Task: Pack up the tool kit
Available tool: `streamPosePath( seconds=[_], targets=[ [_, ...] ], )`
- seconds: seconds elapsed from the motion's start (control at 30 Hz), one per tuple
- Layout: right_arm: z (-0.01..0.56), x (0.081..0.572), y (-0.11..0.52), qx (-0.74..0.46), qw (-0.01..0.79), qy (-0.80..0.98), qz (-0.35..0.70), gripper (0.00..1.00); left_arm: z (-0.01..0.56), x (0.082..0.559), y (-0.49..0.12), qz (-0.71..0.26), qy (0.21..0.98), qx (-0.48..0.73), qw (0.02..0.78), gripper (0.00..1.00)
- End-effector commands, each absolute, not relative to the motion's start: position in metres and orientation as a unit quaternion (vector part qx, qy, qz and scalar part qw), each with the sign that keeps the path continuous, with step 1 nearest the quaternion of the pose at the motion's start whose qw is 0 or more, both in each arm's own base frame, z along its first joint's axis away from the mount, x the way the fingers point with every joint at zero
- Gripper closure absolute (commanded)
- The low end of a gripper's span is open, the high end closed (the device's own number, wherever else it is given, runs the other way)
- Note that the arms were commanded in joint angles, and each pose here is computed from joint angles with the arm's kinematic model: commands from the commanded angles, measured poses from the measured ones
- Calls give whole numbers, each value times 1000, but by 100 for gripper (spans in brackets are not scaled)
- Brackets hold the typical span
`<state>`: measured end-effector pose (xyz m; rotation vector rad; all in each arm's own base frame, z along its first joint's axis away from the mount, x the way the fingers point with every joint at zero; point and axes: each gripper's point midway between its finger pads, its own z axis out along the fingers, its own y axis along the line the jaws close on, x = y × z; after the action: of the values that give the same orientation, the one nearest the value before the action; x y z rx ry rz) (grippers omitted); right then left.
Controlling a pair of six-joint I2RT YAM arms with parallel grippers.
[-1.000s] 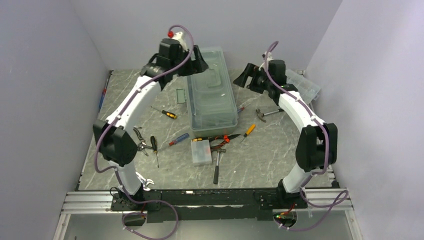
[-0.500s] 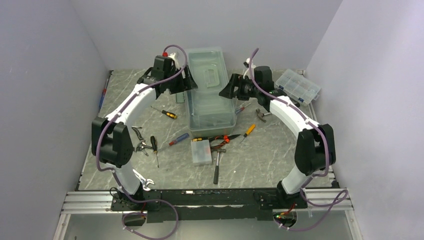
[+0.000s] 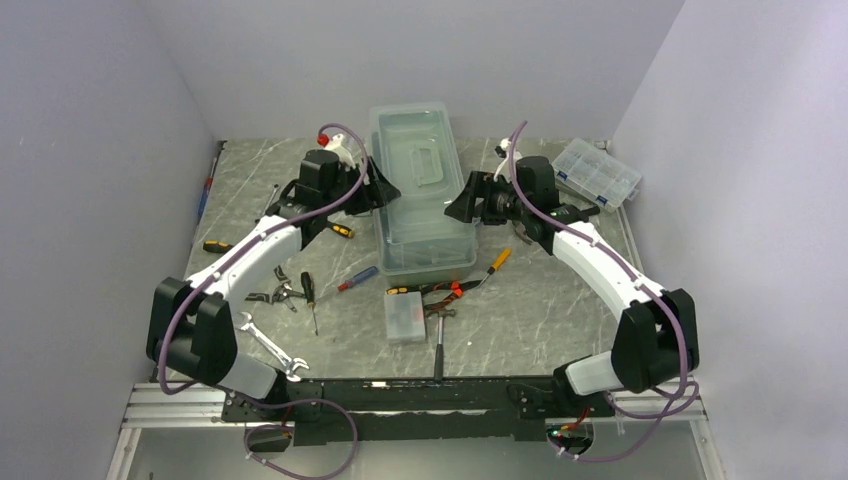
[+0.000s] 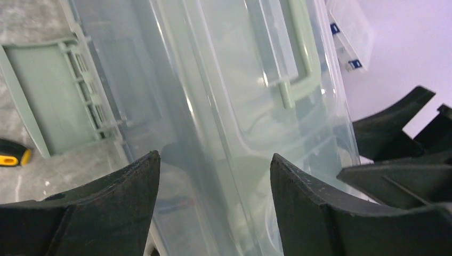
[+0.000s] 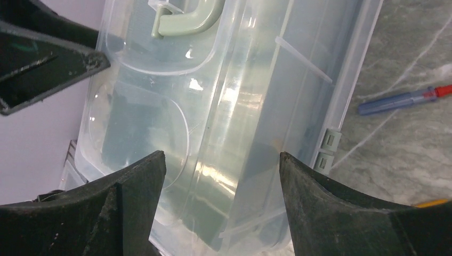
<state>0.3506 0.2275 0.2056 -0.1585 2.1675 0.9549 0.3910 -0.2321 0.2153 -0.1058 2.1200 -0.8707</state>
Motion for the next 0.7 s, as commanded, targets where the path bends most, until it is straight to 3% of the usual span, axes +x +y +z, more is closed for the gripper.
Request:
streamPosePath(
  seconds=[0.0, 0.27, 0.47, 0.67],
  targets=[
    [196, 328, 221, -72, 351, 863, 355, 21, 184, 331, -269, -381, 870, 9, 313, 24],
    [211, 323, 216, -70, 365, 860, 349, 21, 217, 338, -259, -352, 868, 22, 349, 25],
    [231, 336, 202, -62, 397, 862, 310, 12, 261, 363, -221, -259, 871, 16, 417, 11],
    [256, 351, 182, -32, 441, 854, 274, 9, 322, 388, -228, -271, 846, 35, 458, 11]
  ],
)
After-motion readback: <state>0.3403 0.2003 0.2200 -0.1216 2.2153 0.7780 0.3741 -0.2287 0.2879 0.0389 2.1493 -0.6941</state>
